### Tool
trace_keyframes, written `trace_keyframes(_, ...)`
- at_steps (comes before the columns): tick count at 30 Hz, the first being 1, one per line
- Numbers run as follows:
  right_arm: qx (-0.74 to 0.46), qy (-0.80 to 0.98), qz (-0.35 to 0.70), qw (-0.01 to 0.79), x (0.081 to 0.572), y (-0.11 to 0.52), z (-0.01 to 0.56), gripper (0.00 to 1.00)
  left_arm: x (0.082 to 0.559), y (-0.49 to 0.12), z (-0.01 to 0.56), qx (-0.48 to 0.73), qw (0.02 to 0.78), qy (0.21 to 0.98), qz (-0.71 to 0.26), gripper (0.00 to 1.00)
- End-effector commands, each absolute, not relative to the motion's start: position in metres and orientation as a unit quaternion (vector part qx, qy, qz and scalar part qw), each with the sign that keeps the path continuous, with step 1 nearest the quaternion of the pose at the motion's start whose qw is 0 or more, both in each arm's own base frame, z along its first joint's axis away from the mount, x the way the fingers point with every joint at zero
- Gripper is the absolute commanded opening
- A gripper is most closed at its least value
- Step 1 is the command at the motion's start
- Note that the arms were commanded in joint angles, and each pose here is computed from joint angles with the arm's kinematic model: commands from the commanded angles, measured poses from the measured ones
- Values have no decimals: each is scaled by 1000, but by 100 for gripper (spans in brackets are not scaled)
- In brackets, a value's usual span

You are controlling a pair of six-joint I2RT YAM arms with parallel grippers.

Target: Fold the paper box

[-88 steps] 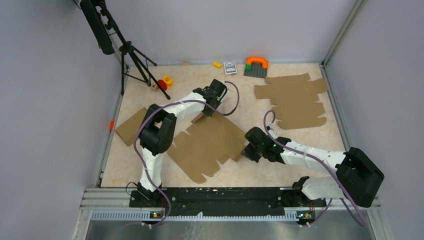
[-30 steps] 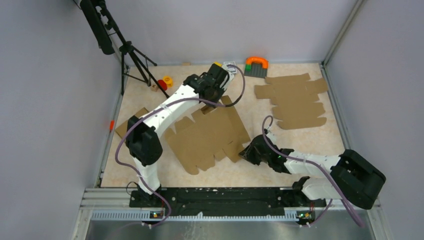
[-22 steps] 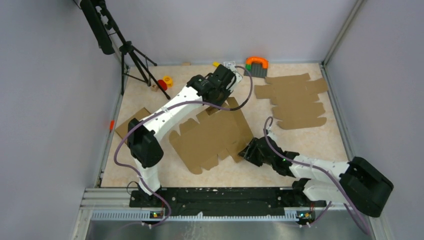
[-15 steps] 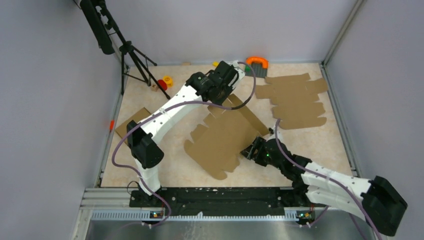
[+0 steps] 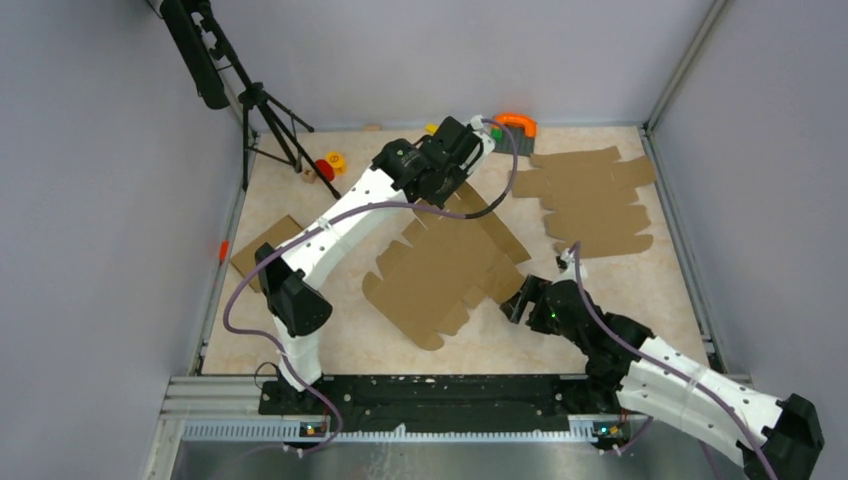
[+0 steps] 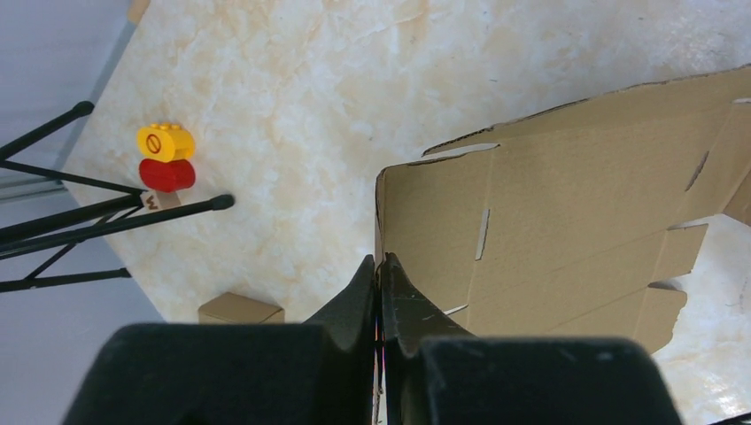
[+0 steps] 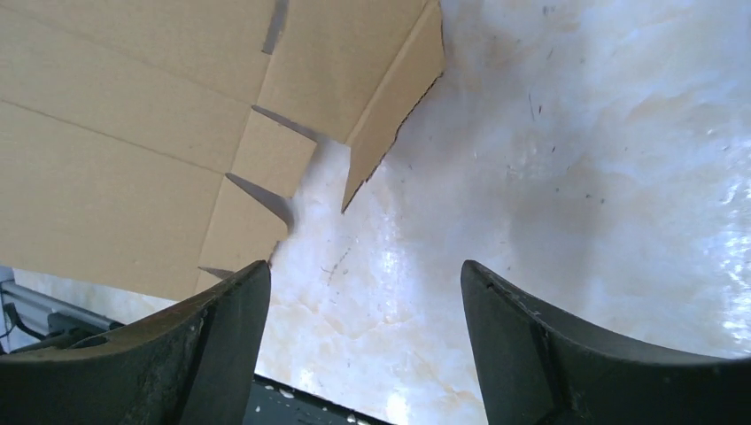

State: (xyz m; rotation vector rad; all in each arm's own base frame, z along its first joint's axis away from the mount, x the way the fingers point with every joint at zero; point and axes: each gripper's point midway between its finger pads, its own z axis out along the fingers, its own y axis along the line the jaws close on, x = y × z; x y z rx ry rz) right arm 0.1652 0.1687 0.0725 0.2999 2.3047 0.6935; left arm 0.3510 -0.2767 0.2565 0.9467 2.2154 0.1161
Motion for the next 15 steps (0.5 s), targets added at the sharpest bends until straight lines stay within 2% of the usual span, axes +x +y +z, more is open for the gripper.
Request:
trace_keyframes(1,100,879,233,404,181,156,117,74,356,-268,278,373,370,847,79,3)
trace_keyframes(3,84,875,228,420,186,156,131,69,354,-266,282,382,367,844,89,4)
trace_keyframes(7,54,876,212,429,200,162,144,68,349,-266,285,414,360,829,104,9)
trace_keyframes(11,-1,887,227,402,218,175,146,73,343,-263,280,452,352,808,142,11)
trace_keyframes(15,-56,869,236,430,242,180,158,78,344,-263,280,452,359,799,168,12)
